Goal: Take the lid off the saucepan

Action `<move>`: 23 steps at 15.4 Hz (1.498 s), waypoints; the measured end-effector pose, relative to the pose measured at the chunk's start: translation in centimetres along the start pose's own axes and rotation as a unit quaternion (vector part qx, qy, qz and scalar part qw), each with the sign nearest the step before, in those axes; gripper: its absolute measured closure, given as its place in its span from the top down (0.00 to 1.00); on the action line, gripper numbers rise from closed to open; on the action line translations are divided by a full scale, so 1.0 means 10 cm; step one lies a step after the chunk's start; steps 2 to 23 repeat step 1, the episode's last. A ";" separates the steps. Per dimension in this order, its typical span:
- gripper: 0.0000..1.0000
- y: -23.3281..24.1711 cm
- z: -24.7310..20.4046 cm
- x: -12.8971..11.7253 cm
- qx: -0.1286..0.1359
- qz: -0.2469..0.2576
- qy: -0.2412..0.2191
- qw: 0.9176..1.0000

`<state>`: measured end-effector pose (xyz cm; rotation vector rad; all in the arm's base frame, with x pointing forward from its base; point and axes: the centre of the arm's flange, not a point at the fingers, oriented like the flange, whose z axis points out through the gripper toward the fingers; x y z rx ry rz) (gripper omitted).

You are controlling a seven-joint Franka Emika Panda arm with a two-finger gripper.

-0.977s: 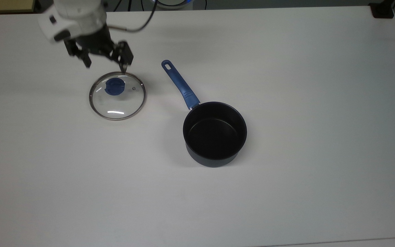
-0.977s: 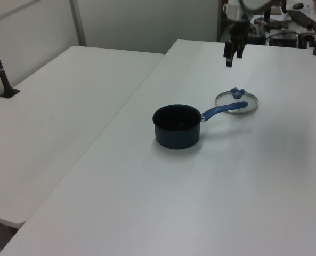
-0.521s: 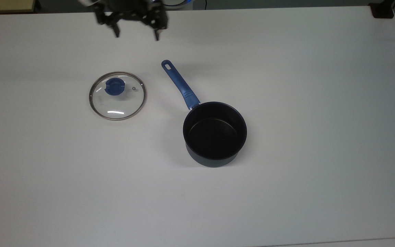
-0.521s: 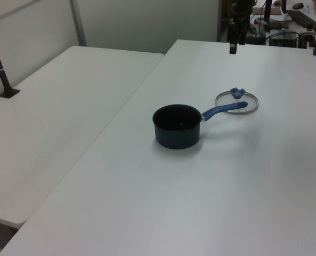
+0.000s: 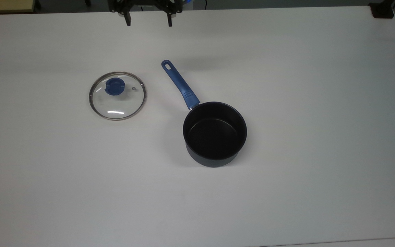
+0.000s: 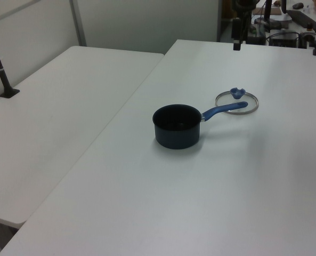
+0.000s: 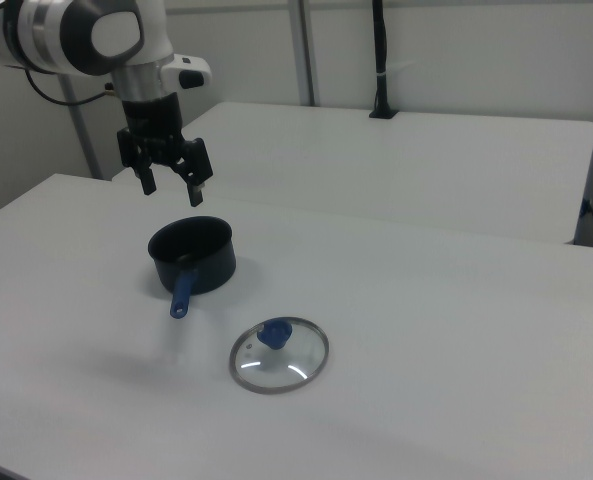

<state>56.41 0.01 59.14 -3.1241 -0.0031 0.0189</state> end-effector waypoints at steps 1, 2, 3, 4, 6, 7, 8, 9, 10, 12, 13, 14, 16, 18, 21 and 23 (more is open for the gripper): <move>1.00 0.04 0.00 0.00 0.000 0.001 0.000 1.000; 1.00 0.04 0.00 0.00 0.000 0.001 0.000 1.000; 1.00 0.04 0.00 0.00 0.000 0.001 0.000 1.000; 1.00 0.04 0.00 0.00 0.000 0.001 0.000 1.000; 1.00 0.04 0.00 0.00 0.000 0.001 0.000 1.000; 1.00 0.04 0.00 0.00 0.000 0.001 0.000 1.000; 1.00 0.04 0.00 0.00 0.000 0.001 0.000 1.000; 1.00 0.04 0.00 0.00 0.000 0.001 0.000 1.000; 1.00 0.04 0.00 0.00 0.000 0.001 0.000 1.000; 1.00 0.04 0.00 0.00 0.000 0.001 0.000 1.000; 1.00 0.04 0.00 0.00 0.000 0.001 0.000 1.000; 1.00 0.04 0.00 0.00 0.000 0.001 0.000 1.000; 1.00 0.04 0.00 0.00 0.000 0.001 0.000 1.000; 1.00 0.04 0.00 0.00 0.000 0.001 0.000 1.000; 1.00 0.04 0.00 0.00 0.000 0.001 0.000 1.000; 1.00 0.04 0.00 0.00 0.000 0.001 0.000 1.000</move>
